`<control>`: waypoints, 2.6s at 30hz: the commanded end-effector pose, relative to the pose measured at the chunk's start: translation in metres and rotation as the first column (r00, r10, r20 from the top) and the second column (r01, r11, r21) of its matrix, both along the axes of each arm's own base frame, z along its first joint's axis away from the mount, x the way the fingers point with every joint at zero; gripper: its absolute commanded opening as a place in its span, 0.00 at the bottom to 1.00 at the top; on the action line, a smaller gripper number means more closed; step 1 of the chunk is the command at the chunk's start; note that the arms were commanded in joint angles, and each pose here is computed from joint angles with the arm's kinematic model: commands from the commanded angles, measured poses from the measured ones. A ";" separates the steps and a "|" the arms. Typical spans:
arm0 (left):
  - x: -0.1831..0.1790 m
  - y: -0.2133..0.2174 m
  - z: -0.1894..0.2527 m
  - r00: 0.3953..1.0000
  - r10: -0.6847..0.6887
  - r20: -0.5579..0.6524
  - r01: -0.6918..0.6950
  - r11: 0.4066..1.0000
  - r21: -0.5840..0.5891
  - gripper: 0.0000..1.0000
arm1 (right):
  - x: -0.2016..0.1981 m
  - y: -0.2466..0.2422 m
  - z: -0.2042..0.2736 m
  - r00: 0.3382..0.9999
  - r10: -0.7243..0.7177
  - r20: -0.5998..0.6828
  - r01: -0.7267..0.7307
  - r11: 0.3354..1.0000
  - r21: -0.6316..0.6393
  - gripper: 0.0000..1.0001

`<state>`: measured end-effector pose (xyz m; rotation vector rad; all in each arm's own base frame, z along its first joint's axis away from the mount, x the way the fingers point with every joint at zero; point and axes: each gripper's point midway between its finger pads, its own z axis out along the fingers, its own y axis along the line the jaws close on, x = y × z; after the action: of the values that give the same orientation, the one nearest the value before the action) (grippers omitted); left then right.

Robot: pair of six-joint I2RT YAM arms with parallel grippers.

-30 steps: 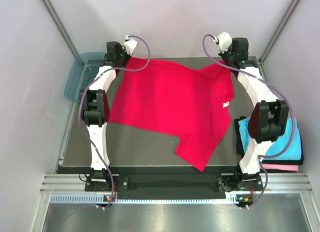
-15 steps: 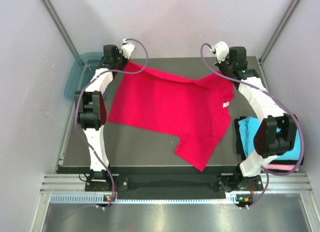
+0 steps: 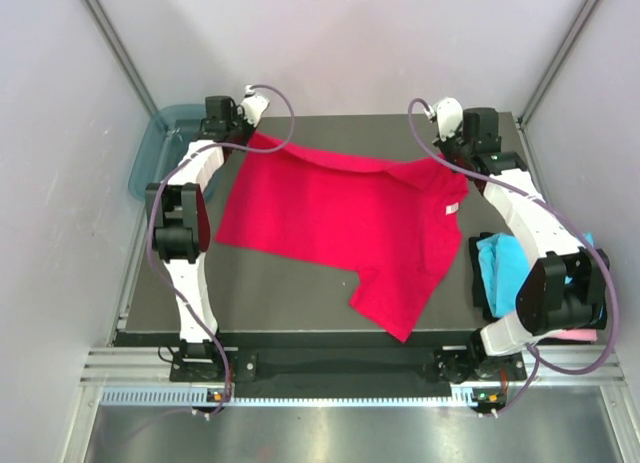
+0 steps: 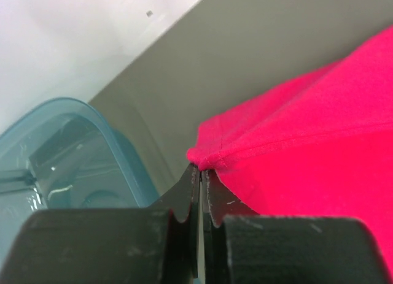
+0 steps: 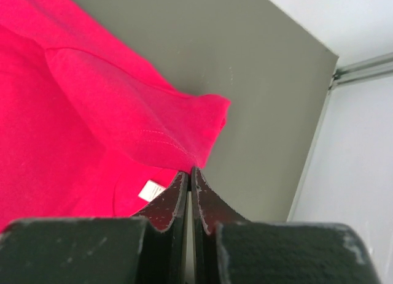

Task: Fold and stack the t-shirts
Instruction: Fold the tshirt

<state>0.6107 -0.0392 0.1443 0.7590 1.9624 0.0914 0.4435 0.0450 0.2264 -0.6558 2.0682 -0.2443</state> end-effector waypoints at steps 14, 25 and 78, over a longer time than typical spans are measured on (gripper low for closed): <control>-0.038 0.010 -0.002 0.998 0.007 -0.055 -0.005 0.999 0.034 0.00 | -0.061 0.002 -0.054 0.991 0.010 -0.131 -0.004 0.999 0.045 0.00; -0.051 0.018 -0.032 0.993 0.030 -0.114 -0.021 0.997 0.081 0.00 | -0.069 0.002 -0.076 0.983 0.014 -0.181 -0.006 0.999 0.044 0.00; -0.052 0.060 -0.066 0.989 0.105 -0.105 -0.072 0.958 0.276 0.00 | -0.089 0.042 -0.083 0.942 0.136 -0.308 -0.053 0.964 0.261 0.00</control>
<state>0.5516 0.0113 0.0593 0.8998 2.1737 0.3269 0.3522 0.0800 0.1415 -0.6652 2.3450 0.1632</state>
